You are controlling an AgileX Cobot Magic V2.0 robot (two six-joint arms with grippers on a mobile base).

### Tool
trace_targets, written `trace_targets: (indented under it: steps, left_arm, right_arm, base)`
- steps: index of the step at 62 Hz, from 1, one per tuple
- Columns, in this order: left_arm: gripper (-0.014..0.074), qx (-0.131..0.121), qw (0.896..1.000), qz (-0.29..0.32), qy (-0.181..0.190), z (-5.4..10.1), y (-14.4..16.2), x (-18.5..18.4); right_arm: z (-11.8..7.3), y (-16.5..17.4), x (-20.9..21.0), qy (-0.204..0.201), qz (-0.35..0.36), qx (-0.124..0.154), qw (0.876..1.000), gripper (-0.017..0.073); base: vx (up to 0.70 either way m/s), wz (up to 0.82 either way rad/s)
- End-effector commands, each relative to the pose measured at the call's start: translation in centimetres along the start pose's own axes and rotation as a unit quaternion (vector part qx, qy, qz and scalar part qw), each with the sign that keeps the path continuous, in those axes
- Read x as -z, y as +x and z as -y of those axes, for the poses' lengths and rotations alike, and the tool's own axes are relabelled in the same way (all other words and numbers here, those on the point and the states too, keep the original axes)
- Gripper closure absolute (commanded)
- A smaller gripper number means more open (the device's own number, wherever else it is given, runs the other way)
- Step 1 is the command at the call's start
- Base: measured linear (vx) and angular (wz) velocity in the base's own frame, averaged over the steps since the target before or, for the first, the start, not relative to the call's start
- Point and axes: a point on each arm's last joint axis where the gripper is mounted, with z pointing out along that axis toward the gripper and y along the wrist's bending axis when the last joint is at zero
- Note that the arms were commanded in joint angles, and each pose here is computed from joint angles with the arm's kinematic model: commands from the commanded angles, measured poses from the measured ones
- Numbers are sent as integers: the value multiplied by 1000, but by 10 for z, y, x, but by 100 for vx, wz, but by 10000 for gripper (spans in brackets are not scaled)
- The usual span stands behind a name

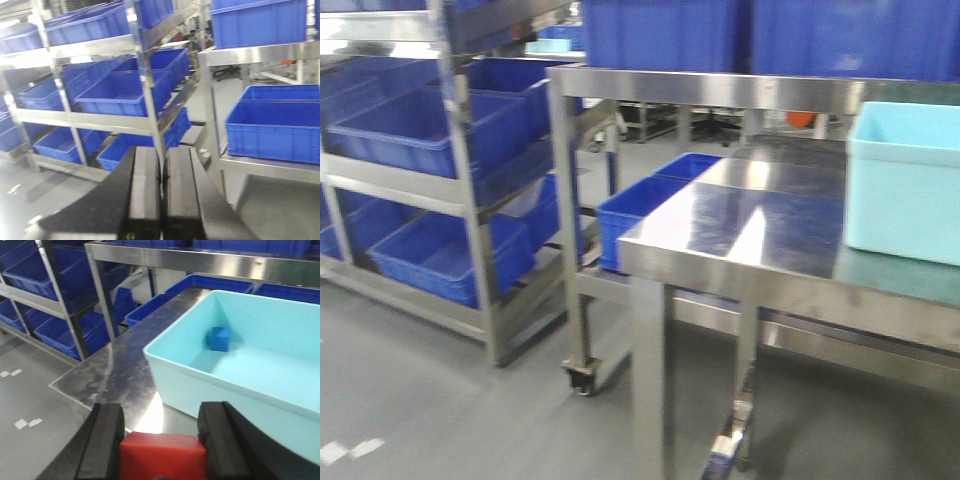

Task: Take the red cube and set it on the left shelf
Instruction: 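Drive the base away from the table, turning toward the open floor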

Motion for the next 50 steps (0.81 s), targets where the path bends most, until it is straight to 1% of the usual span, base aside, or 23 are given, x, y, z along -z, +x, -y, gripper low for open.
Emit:
trace_targets:
  steps: [1, 50]
  left_arm:
    - [488, 2, 999, 34, -2, 0, -1, 0]
    - [488, 2, 999, 34, -2, 0, -1, 0]
  right_arm:
    - [-2, -17, 2, -5, 53, 8, 999, 503]
    - [-2, -17, 2, -5, 53, 8, 999, 503]
  base:
    - [-10, 56]
    - [-6, 38]
